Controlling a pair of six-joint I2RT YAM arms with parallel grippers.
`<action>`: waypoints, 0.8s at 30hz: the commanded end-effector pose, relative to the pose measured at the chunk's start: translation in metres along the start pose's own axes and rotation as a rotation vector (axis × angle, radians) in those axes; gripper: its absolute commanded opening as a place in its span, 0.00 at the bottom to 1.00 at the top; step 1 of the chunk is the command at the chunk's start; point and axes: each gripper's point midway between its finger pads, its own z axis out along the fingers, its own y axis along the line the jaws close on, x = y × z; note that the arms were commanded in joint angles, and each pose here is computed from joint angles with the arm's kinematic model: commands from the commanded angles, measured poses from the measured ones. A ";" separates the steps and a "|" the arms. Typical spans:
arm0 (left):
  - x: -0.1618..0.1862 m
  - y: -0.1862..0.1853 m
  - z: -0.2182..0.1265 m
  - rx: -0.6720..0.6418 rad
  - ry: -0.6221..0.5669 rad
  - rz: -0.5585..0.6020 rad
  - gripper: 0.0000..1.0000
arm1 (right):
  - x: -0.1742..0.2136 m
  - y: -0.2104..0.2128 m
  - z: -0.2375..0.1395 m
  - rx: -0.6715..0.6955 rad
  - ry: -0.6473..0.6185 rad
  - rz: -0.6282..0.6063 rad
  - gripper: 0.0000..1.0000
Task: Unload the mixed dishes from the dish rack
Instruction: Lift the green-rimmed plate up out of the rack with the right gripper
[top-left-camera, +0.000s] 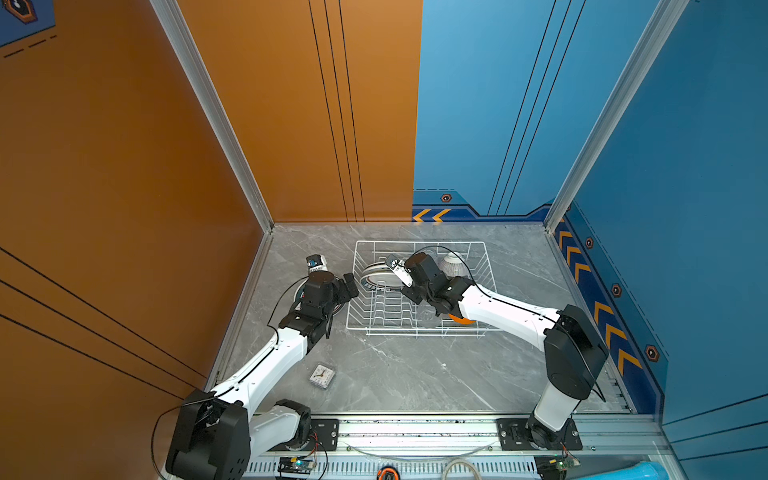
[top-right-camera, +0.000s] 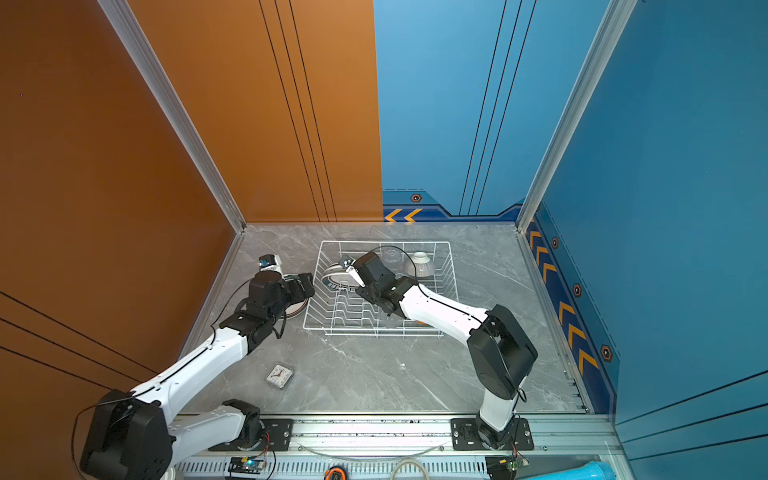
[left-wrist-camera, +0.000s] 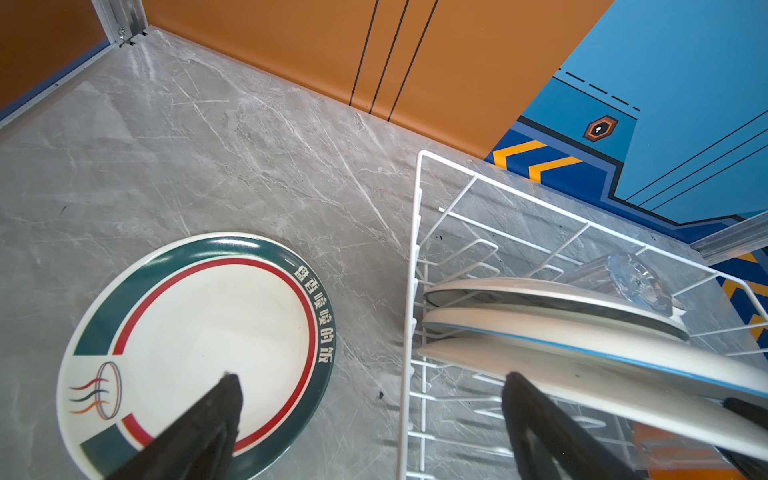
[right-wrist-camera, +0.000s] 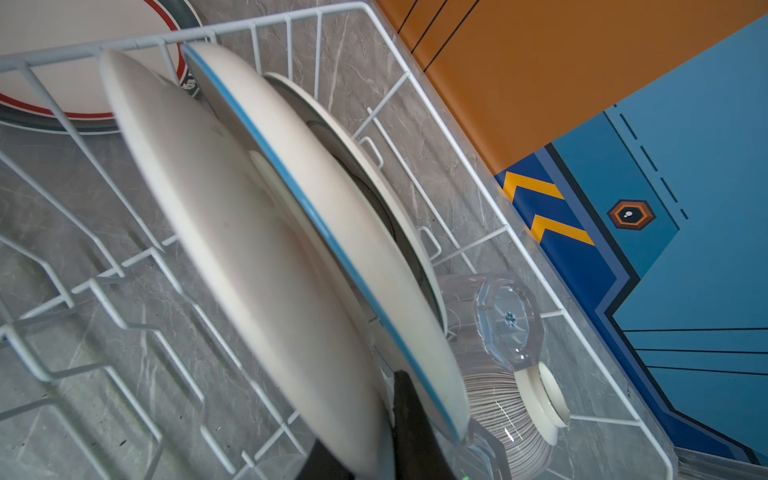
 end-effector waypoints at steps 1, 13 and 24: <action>0.005 0.002 -0.001 -0.013 0.008 0.029 0.98 | 0.014 0.027 0.009 -0.055 0.064 -0.032 0.00; 0.002 0.002 -0.004 -0.011 -0.007 0.021 0.98 | -0.008 0.001 -0.015 0.057 -0.027 -0.006 0.00; -0.001 0.001 -0.008 -0.004 -0.020 0.020 0.98 | -0.030 -0.011 -0.047 0.035 -0.127 0.067 0.00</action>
